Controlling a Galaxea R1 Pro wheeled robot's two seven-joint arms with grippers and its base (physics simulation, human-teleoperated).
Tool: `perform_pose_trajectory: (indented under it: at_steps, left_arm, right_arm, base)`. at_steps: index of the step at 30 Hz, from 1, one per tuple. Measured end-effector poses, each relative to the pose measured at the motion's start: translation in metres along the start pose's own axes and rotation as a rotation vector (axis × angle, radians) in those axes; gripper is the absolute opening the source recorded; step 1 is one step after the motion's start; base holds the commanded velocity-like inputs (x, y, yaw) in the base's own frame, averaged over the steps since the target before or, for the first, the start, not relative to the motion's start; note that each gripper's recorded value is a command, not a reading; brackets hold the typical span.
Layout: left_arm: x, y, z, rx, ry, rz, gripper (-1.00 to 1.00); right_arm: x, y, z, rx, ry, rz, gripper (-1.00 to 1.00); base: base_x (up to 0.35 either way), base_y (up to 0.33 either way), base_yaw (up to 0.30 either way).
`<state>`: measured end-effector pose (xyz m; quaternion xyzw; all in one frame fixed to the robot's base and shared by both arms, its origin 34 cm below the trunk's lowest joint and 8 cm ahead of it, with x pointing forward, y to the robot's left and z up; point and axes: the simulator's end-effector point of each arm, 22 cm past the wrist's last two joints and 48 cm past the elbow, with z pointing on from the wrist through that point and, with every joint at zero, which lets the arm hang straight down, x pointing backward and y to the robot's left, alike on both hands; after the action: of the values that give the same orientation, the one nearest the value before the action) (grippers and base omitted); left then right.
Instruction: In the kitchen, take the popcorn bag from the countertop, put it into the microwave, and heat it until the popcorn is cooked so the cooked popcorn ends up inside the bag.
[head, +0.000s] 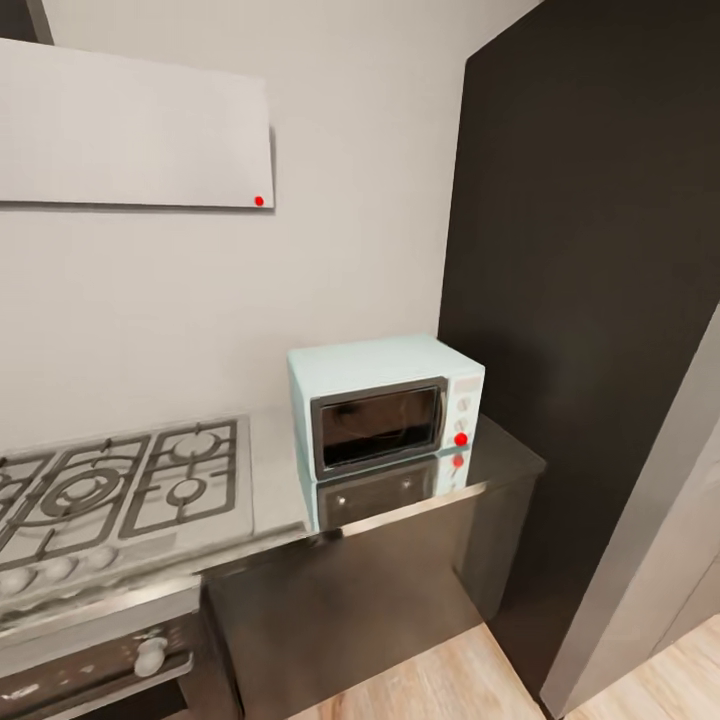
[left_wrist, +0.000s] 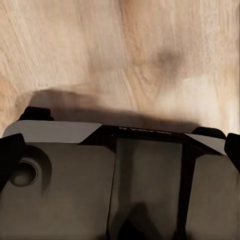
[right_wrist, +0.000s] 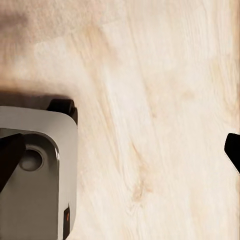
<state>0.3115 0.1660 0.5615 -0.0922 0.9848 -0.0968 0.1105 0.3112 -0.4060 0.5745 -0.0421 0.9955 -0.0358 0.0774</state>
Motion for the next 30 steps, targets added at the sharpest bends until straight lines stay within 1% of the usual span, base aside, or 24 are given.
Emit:
perform_pose_trajectory:
  at_steps: [9, 14, 18, 30]
  left_arm:
    - [0.0, 0.0, 0.0, 0.0, 0.0, 0.0, 1.0]
    - [0.0, -0.0002, 0.0001, 0.001, 0.0, 0.0, 1.0]
    - [-0.0003, -0.0001, 0.0002, 0.0, -0.001, 0.0, 1.0]
    - [-0.0004, 0.0001, 0.0002, 0.0, -0.001, 0.0, 1.0]
  right_arm:
    - [0.0006, -0.0007, -0.0001, 0.0, 0.003, 0.0, 1.0]
    - [0.0006, -0.0005, 0.0, 0.0, 0.003, -0.001, 1.0]
    - [0.0004, -0.0007, 0.0001, 0.0, 0.003, -0.003, 1.0]
    - [0.0006, -0.0003, 0.0002, -0.001, 0.003, -0.004, 1.0]
  base:
    - [0.291, -0.148, 0.0]
    - [0.218, -0.148, 0.027]
    - [0.034, -0.023, 0.209]
    - [0.001, -0.001, 0.27]
